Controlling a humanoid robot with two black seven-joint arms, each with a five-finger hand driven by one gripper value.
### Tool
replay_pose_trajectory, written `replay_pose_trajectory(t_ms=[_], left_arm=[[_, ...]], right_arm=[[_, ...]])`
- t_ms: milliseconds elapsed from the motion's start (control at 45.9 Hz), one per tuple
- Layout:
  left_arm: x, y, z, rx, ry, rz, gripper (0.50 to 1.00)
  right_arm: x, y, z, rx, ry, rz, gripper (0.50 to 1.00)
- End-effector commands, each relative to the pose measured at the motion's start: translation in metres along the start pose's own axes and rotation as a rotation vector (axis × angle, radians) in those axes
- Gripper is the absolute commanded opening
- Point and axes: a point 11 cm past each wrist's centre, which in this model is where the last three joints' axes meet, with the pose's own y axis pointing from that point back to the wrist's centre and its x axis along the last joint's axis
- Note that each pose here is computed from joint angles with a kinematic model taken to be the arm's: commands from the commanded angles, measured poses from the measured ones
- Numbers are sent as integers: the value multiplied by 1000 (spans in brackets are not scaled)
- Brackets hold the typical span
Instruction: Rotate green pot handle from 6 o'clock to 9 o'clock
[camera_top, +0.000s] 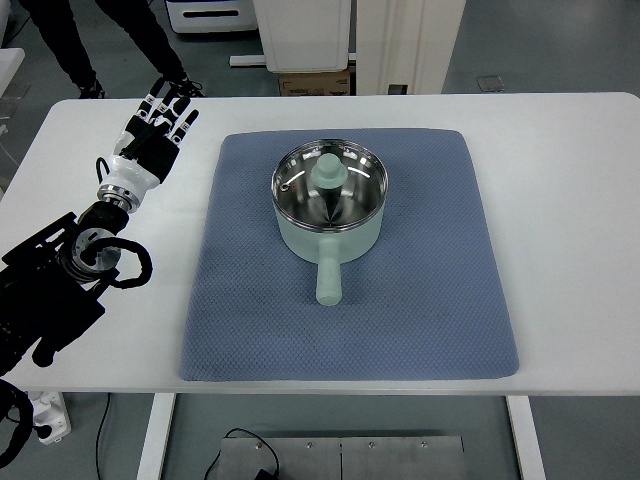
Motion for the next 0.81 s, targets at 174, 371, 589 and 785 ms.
replay_pose_trajectory(t_ms=[174,371,589,785], left_arm=[[2,0,5,-2,-15,2,1000],[1,0,6,-7,-16,0,1000],[-2,-2,5,-4,-13,-8,1000],[-1,-2,6,-6,-17,-3,1000]], right_arm=[[0,0,0,0,0,0,1000],[0,0,0,0,0,0,1000],[0,0,0,0,0,0,1000],[0,0,0,0,0,0,1000]])
